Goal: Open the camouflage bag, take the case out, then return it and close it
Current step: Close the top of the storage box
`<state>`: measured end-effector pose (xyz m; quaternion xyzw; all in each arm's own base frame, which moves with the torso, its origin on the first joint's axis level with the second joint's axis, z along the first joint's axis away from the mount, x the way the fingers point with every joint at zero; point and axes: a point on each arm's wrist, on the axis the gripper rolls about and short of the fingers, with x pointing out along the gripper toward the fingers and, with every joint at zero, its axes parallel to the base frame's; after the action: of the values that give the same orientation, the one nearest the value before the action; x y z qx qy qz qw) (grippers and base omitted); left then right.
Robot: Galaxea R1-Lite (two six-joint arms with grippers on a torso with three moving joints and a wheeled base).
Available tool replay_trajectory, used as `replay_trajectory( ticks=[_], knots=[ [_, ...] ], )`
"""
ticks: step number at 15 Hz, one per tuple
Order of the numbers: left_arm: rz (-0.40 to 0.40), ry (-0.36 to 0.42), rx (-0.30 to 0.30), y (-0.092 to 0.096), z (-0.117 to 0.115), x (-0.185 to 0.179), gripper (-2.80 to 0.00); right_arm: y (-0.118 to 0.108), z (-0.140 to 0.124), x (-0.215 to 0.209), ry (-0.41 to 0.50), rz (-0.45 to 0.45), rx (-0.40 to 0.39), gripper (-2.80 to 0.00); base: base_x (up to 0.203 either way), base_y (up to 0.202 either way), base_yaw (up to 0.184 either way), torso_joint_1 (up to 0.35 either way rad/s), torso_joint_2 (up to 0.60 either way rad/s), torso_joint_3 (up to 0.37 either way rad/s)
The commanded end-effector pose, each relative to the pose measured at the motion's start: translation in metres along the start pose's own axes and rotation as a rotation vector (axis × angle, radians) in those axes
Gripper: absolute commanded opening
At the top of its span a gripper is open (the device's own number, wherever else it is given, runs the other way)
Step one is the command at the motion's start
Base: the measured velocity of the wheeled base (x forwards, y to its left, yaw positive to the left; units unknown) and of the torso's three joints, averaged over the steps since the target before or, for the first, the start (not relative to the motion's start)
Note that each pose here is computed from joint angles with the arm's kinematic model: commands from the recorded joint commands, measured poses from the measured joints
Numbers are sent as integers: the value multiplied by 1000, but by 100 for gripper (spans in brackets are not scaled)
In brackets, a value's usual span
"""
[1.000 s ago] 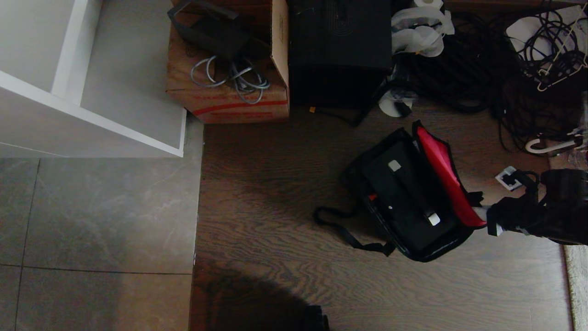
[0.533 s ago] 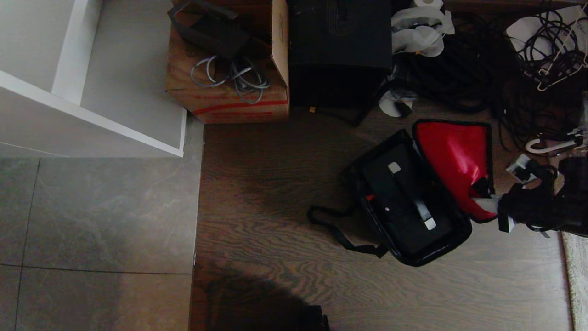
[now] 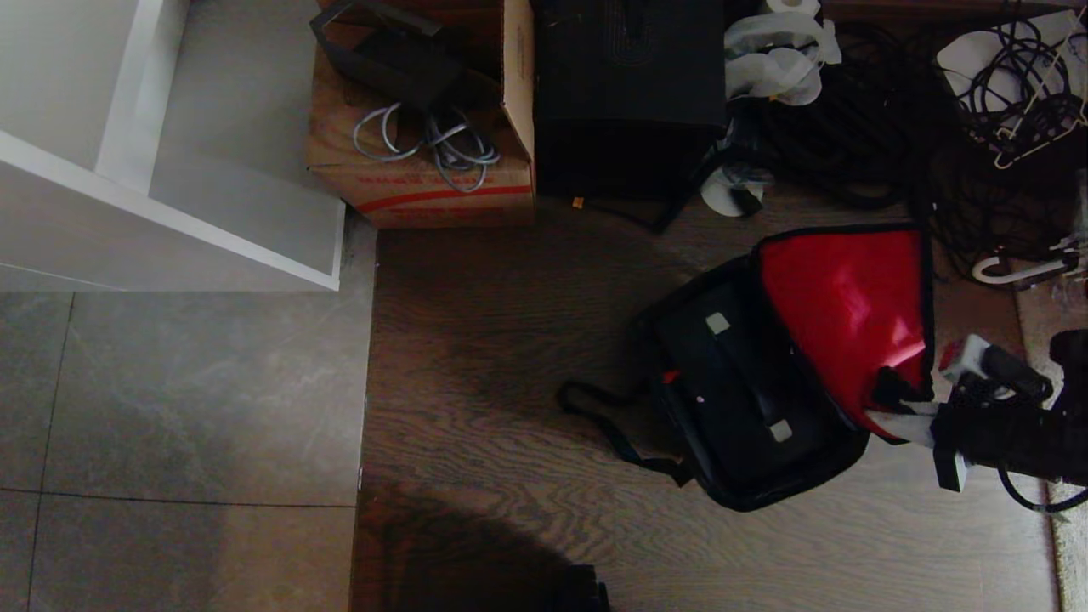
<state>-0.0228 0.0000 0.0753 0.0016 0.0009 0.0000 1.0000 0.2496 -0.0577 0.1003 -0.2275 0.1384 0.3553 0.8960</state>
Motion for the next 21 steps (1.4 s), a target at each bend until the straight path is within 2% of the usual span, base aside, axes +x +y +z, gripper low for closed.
replay_trajectory(
  ticks=[1,2,4,6,9,12,13,17,19,21],
  knots=[
    [0,-2,0,0,0,0,-280,6,-5,7,5,40,-101,-280,0,0,0,0,0,0],
    [0,-2,0,0,0,0,-280,5,-5,8,9,37,-118,-280,0,0,0,0,0,0],
    [0,-2,0,0,0,0,-280,7,-6,7,14,48,-106,-280,0,0,0,0,0,0],
    [0,-2,0,0,0,0,-280,14,-4,12,-16,116,-94,-280,0,0,0,0,0,0],
    [0,-2,0,0,0,0,-280,29,9,27,-63,221,-117,-280,0,0,0,0,0,0],
    [0,-2,0,0,0,0,-280,32,10,32,-49,239,-124,-280,0,0,0,0,0,0],
    [0,-2,0,0,0,0,-280,33,8,33,-39,240,-118,0,0,0,0,0,0,0],
    [0,-2,0,0,0,0,-280,34,8,37,-40,258,-110,0,0,0,0,0,0,0],
    [0,-2,0,0,0,0,-280,40,15,44,-53,294,-112,0,0,0,0,0,0,0],
    [0,-2,0,0,0,0,-280,50,23,53,-71,360,-70,0,0,0,0,0,0,0]
  ],
)
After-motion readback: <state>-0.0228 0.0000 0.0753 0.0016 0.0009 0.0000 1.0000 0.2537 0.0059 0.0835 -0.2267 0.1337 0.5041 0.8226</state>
